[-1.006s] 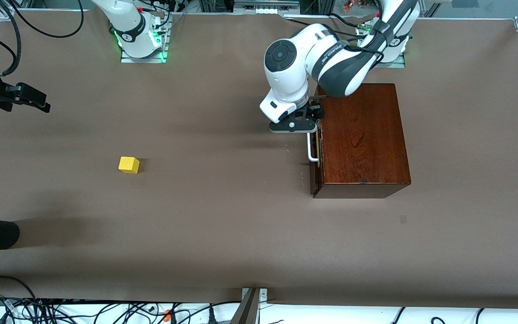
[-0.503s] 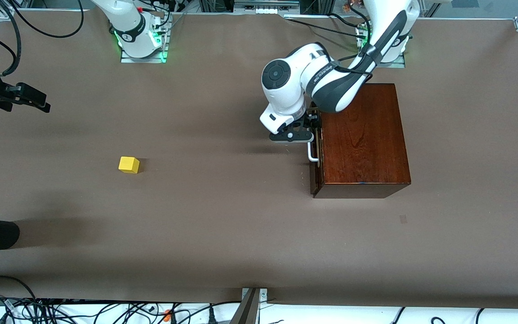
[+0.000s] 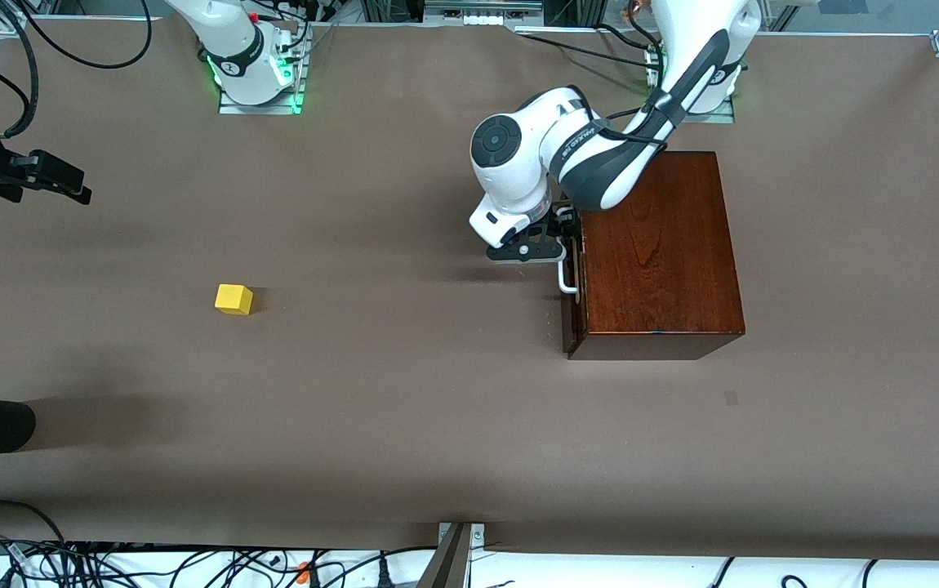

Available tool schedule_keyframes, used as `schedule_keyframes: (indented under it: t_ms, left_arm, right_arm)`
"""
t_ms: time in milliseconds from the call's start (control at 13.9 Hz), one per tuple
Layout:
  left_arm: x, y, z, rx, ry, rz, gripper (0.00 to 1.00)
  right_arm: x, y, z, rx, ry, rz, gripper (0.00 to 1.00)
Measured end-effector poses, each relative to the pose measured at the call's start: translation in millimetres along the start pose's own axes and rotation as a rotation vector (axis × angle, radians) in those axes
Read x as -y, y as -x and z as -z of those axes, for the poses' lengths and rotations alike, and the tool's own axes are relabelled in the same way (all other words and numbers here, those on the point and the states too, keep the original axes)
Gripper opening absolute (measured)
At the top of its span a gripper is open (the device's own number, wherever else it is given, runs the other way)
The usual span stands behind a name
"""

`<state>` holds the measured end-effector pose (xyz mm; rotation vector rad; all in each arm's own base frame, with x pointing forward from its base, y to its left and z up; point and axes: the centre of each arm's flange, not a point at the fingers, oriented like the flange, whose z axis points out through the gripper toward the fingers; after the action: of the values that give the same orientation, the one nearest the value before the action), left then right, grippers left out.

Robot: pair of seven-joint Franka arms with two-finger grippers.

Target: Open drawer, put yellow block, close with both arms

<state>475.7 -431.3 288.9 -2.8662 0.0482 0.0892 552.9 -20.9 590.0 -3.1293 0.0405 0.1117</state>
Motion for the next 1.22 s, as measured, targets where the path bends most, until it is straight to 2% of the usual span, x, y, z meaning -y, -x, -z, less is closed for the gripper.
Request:
schedule_keyframes:
  t_ms: [503, 1222]
  left_arm:
    - [-7, -2, -14, -0.018, -0.010, 0.025, 1.00]
    - [-54, -3, 9, -0.052, 0.059, 0.029, 1.00]
  right_arm:
    - [0, 0, 0, 0.000, 0.000, 0.000, 1.00]
    - [0, 0, 0, 0.000, 0.000, 0.000, 1.00]
